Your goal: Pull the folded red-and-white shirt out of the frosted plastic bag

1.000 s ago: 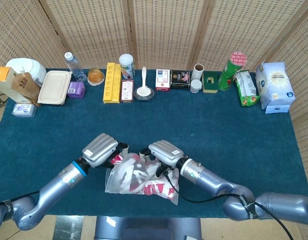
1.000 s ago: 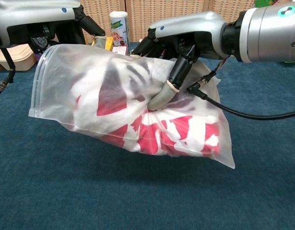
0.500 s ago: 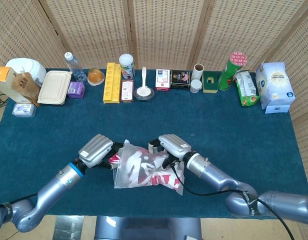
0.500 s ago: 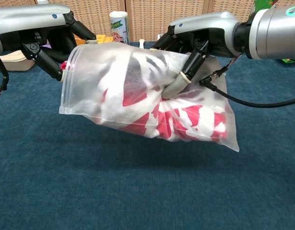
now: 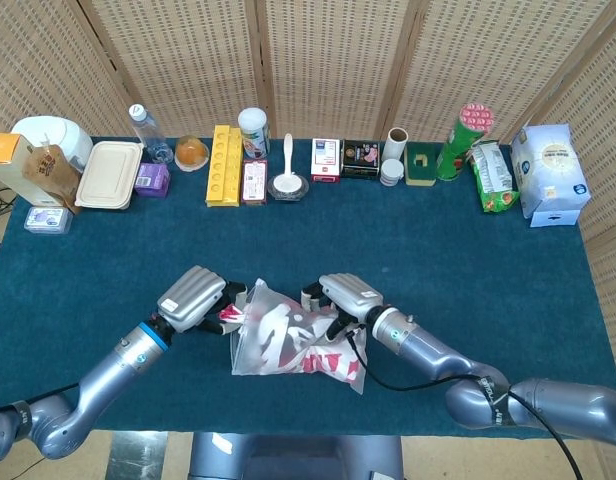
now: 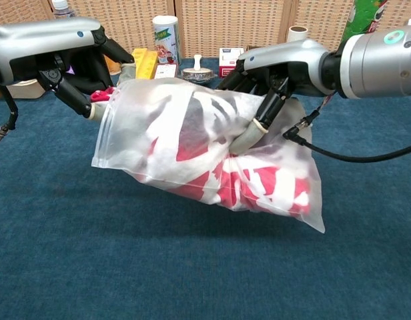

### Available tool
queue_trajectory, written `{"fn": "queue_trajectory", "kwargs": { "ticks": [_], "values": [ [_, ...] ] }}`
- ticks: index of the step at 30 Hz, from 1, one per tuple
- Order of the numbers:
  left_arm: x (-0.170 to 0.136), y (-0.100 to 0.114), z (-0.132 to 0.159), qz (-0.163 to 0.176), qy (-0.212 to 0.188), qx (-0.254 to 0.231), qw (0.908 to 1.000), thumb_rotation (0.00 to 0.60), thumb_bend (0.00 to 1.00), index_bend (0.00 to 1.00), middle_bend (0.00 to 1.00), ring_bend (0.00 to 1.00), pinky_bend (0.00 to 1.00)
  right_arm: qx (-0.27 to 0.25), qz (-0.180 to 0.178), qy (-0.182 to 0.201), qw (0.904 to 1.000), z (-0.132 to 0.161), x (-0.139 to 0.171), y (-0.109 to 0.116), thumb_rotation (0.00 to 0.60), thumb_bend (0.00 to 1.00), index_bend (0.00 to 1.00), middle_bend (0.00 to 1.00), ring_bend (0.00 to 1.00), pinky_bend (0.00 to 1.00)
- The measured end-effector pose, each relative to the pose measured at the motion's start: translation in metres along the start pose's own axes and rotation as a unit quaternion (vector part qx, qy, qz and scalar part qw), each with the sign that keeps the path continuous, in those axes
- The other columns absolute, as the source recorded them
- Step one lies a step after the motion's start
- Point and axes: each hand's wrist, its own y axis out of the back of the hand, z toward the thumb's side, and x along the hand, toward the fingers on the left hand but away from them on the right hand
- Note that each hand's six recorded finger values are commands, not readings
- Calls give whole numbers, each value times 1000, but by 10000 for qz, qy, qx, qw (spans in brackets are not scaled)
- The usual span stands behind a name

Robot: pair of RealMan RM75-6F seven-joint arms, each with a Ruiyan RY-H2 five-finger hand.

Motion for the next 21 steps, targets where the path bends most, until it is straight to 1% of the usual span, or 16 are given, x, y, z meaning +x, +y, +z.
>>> {"fn": "queue_trajectory", "kwargs": {
  "ticks": [5,7,9,10,12,13,15,16,17,18,20,21],
  "values": [
    [1,-11,-13,-13,109,-209,9997,600,444,816,1000,1000,1000,154,47,-151,9998,-10,-8,-7,600,100,872,918,1000,1000],
    [2,-16,-20,-29,178,-290,9994,600,445,816,1000,1000,1000,240,40,-203,9995,-14,-10,-9,600,103,806,888,1000,1000],
    [5,-24,-30,-43,279,-379,9989,600,445,816,1000,1000,1000,459,11,-283,9985,-20,-14,-9,600,104,663,810,990,994],
    [7,-27,-34,-48,321,-418,9986,600,444,815,1000,1000,1000,552,-13,-327,9979,-23,-15,-9,600,105,612,774,972,982],
    [13,-36,-43,-63,412,-512,9978,600,444,815,1000,1000,1000,712,-71,-458,9964,-29,-18,-8,600,105,448,651,873,923],
    [16,-41,-46,-76,447,-547,9975,600,444,815,1000,1000,1000,759,-90,-524,9957,-32,-18,-8,600,104,388,605,829,892],
    [23,-49,-52,-111,519,-600,9968,600,444,816,1000,1000,1000,820,-125,-684,9942,-38,-20,-9,600,105,214,452,669,785],
    [27,-53,-54,-124,544,-616,9965,600,443,816,1000,1000,1000,817,-139,-750,9937,-40,-20,-9,600,105,162,395,606,743],
    [30,-56,-56,-136,565,-634,9963,600,444,816,1000,1000,1000,800,-157,-829,9932,-42,-21,-9,600,105,96,317,520,682],
    [34,-59,-57,-147,587,-657,9960,600,444,816,1000,1000,1000,779,-168,-876,9930,-43,-21,-9,600,105,42,252,446,617],
    [40,-62,-59,-157,613,-680,9957,600,443,816,1000,1000,1000,687,-191,-927,9931,-43,-20,-9,600,105,4,180,346,510],
    [44,-63,-61,-171,635,-669,9956,600,442,816,1000,1000,1000,644,-205,-929,9934,-43,-19,-8,600,105,0,155,299,452]
  ]
}}
